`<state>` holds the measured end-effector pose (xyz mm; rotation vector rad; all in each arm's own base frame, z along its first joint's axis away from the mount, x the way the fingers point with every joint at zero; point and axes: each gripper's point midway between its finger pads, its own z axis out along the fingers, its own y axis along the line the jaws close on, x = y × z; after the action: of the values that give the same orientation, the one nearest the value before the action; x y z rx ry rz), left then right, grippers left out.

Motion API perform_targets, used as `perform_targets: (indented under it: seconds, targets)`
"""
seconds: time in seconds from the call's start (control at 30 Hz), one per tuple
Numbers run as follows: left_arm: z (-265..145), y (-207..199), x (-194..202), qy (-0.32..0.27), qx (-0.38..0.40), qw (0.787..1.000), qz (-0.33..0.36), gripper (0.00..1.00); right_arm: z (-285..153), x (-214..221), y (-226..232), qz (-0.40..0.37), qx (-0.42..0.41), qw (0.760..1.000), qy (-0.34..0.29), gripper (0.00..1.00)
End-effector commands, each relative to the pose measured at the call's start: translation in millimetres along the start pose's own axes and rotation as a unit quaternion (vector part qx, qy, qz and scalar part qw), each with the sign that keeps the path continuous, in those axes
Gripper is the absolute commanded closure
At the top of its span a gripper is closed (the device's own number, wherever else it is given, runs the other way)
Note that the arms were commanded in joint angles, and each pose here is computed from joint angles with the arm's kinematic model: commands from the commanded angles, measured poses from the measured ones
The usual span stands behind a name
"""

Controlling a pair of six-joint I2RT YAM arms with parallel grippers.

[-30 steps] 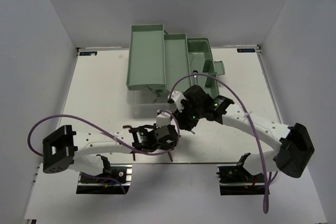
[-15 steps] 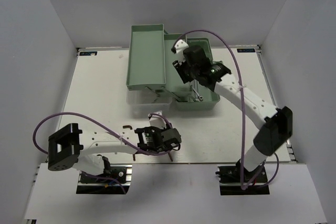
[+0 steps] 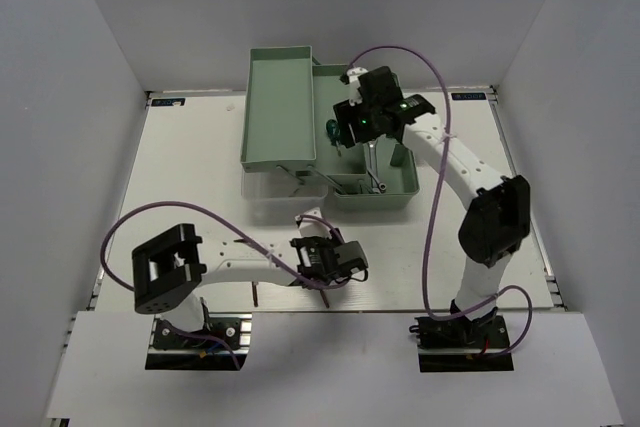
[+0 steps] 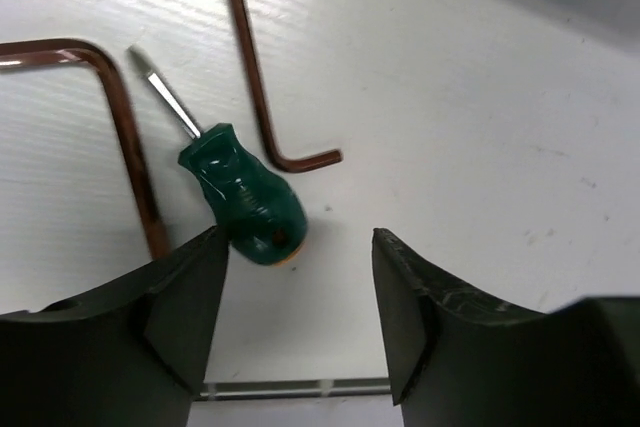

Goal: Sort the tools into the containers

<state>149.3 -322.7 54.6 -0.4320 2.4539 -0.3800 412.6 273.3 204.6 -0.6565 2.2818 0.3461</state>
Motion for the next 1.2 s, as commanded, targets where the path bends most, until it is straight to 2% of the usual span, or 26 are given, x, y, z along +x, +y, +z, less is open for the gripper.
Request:
perform_targets:
  seconds: [0.0,0.03,0.1,0.13,0.2,0.27,0.47,0.6,0.73,0.9,0.93,0.97,1.03,1.13,1.17]
  targets:
    - [0.9,-12.1,-19.5,-0.037,-0.019,0.998,-0.039,0.32,-51.2,-24.4,-6.5,0.028,-0.015,0.997,-0.075,0.34]
    - [6.2,-9.0,-16.1,-0.037,-0.034,0.998,-0.036,0.32,-70.7,-22.9,-7.4,0.031,-0.017,0.995,-0.09,0.34]
    - [8.6,-6.2,-16.2,-0.042,-0.048,0.997,-0.031,0.33,-68.1,-3.1,-16.0,0.045,-0.019,0.996,-0.081,0.34]
    - [12.0,-4.1,-14.0,-0.042,-0.053,0.997,-0.032,0.33,-84.8,-6.8,-17.3,0.047,-0.02,0.994,-0.099,0.34]
    - [14.2,0.6,-11.1,-0.031,-0.061,0.997,-0.038,0.33,-82.8,13.0,-28.9,0.063,-0.014,0.994,-0.085,0.34]
    - [16.1,6.3,-9.6,-0.032,-0.067,0.996,-0.043,0.33,-94.8,14.4,-37.0,0.071,-0.008,0.993,-0.099,0.34]
    - [24.3,23.2,-5.3,-0.03,-0.086,0.995,-0.045,0.33,-87.8,67.4,-45.6,0.114,-0.026,0.991,-0.056,0.34]
    - [29.8,25.5,0.1,-0.026,-0.093,0.994,-0.045,0.34,-94.3,81.7,-40.3,0.121,-0.046,0.99,-0.055,0.34]
    - [37.6,26.1,3.2,-0.024,-0.101,0.994,-0.046,0.44,-104.4,91.3,-38.5,0.117,-0.053,0.99,-0.061,0.34]
    - [39.0,23.7,4.0,-0.024,-0.101,0.994,-0.046,0.62,-112.3,104.5,-36.2,0.116,-0.062,0.989,-0.061,0.34]
    - [39.0,23.7,4.0,-0.024,-0.101,0.994,-0.046,0.66,-113.1,105.7,-36.3,0.116,-0.062,0.989,-0.06,0.34]
    - [39.0,24.1,4.0,-0.023,-0.101,0.994,-0.041,0.76,-115.7,108.3,-36.9,0.118,-0.063,0.989,-0.061,0.34]
    - [37.0,22.1,2.6,-0.023,-0.097,0.994,-0.044,0.84,-116.9,111.2,-36.7,0.118,-0.064,0.989,-0.061,0.34]
    - [11.9,-9.6,-3.4,-0.026,-0.054,0.998,-0.01,0.97,-122.8,113.9,-32.0,0.108,-0.079,0.989,-0.059,0.32]
    - [2.9,-24.4,-6.7,-0.016,-0.034,0.999,0.026,1.0,-125.3,112.7,-28.5,0.091,-0.091,0.99,-0.063,0.32]
